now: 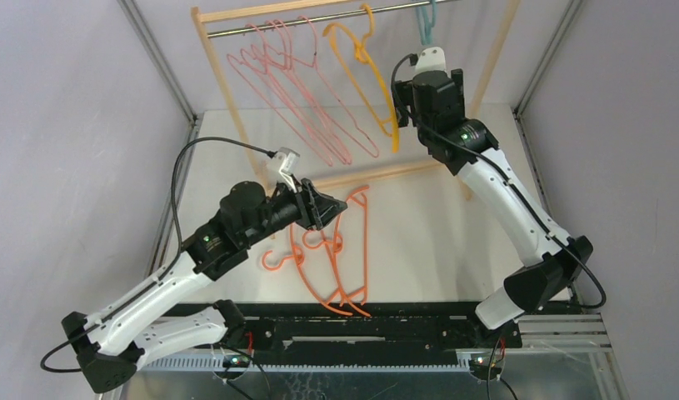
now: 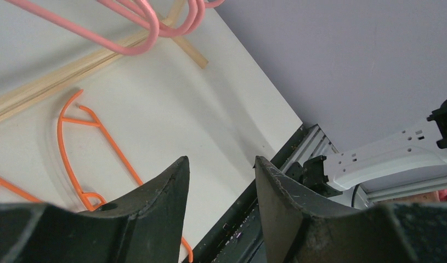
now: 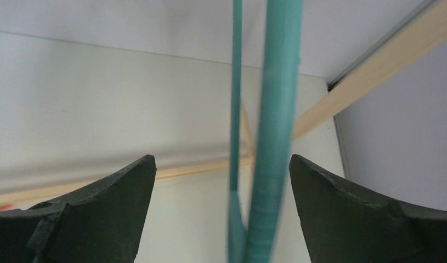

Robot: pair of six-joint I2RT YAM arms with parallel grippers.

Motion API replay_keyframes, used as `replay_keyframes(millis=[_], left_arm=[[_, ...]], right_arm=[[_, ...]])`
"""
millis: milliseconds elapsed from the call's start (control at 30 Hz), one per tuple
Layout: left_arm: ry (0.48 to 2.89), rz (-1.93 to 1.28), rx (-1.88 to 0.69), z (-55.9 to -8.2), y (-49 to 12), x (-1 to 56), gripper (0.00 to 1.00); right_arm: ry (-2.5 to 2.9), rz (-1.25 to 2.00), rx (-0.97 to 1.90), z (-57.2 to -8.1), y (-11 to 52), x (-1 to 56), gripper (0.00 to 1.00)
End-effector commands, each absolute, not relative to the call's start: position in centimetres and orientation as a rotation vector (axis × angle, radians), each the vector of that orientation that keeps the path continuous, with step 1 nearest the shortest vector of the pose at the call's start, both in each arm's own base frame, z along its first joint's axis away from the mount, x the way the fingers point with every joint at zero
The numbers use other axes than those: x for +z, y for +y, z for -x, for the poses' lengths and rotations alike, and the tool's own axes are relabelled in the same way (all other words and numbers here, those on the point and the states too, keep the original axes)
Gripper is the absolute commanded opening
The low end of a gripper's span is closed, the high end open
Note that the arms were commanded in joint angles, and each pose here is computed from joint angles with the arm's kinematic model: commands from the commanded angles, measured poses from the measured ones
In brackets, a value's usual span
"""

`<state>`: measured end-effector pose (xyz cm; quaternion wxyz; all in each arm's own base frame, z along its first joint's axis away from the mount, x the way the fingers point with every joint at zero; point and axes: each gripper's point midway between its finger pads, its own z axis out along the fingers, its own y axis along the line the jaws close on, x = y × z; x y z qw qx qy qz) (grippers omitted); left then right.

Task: Organize the hangers

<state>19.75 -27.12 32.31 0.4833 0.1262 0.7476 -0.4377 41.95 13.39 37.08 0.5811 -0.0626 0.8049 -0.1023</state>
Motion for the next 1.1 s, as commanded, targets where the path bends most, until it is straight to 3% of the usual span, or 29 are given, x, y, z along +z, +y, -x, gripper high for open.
replay_keyframes(millis=[0, 367, 567, 633, 767, 1067], left_arm=[[1.763, -0.305, -1.11, -20.1, -27.8, 34.1, 0.52], [1.827, -0.312, -1.086, -21.1, -28.9, 31.7, 0.57], [1.856, -0.29, -1.085, -21.3, -29.1, 30.3, 0.64], [1.865, -0.285, -1.067, -21.4, -28.9, 29.9, 0.77], [1.897, -0.269, -1.009, -21.8, -28.2, 28.8, 0.88], [1.978, -0.125, -0.877, -22.3, -25.4, 25.6, 0.97]], right_arm=[[1.765, 0.124, -0.196, -39.3, 12.7, 41.6, 1.0], [1.679, 0.148, -0.05, -31.6, 11.4, 47.2, 1.0], [1.702, 0.143, -0.005, -26.4, 10.1, 47.0, 1.0], [1.735, 0.169, 0.026, -24.5, 10.4, 45.7, 1.0], [1.845, 0.171, 0.1, -21.1, 10.6, 41.3, 1.0], [2.073, 0.234, 0.219, -15.0, 14.7, 29.2, 0.92]])
